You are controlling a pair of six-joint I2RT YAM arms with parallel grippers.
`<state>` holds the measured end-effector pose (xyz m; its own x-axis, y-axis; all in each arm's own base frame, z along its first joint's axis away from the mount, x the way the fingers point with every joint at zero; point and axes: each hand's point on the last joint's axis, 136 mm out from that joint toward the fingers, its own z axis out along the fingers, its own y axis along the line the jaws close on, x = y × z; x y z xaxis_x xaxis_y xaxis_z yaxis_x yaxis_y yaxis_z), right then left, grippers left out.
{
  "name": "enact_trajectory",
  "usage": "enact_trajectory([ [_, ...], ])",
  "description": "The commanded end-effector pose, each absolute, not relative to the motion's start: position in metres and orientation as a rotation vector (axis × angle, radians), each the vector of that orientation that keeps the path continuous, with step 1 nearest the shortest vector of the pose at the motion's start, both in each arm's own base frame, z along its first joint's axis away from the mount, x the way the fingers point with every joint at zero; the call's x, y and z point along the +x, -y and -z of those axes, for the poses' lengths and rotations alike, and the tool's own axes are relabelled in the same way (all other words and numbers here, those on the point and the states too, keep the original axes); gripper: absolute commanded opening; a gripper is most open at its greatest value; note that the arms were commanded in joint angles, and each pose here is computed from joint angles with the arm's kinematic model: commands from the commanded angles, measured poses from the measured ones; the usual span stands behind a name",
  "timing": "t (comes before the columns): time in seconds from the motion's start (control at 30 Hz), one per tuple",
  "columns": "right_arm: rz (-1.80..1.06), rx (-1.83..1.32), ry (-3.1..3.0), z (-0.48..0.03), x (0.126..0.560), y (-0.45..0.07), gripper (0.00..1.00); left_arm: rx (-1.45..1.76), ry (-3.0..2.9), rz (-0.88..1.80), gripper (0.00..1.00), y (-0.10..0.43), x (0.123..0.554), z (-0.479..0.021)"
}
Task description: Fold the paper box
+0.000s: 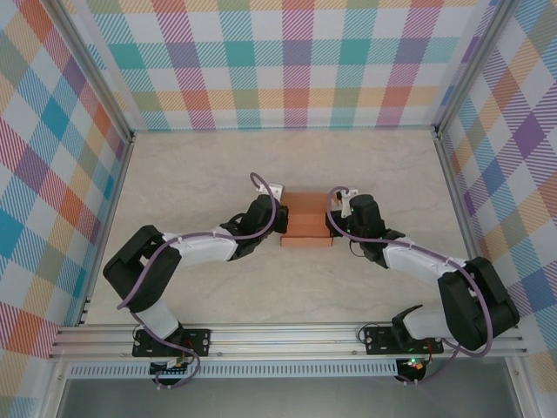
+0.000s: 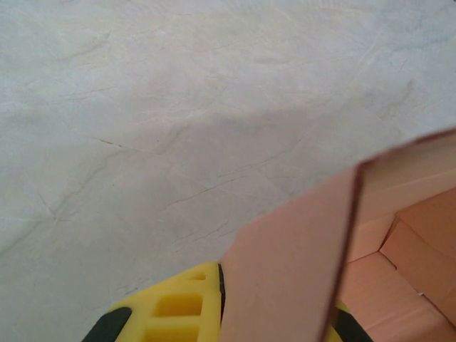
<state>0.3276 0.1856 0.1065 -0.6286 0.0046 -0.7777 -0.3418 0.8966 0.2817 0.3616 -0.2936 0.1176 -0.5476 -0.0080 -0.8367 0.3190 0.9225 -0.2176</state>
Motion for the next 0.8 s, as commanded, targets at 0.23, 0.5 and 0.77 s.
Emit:
enact_trajectory([
  [0.23,-0.561,-0.26,-2.233,-0.098,0.315,-0.193,0.14,0.036,-2.061,0.641,0.08,0.321,0.368,-0.157],
  [0.5,-0.575,-0.253,-2.227,-0.093,0.312,-0.198,0.14,0.09,-2.034,0.62,0.07,0.322,0.365,-0.126],
  [0.77,-0.54,-0.228,-2.187,-0.099,0.325,-0.197,0.15,0.131,-1.981,0.597,0.06,0.324,0.369,-0.125],
])
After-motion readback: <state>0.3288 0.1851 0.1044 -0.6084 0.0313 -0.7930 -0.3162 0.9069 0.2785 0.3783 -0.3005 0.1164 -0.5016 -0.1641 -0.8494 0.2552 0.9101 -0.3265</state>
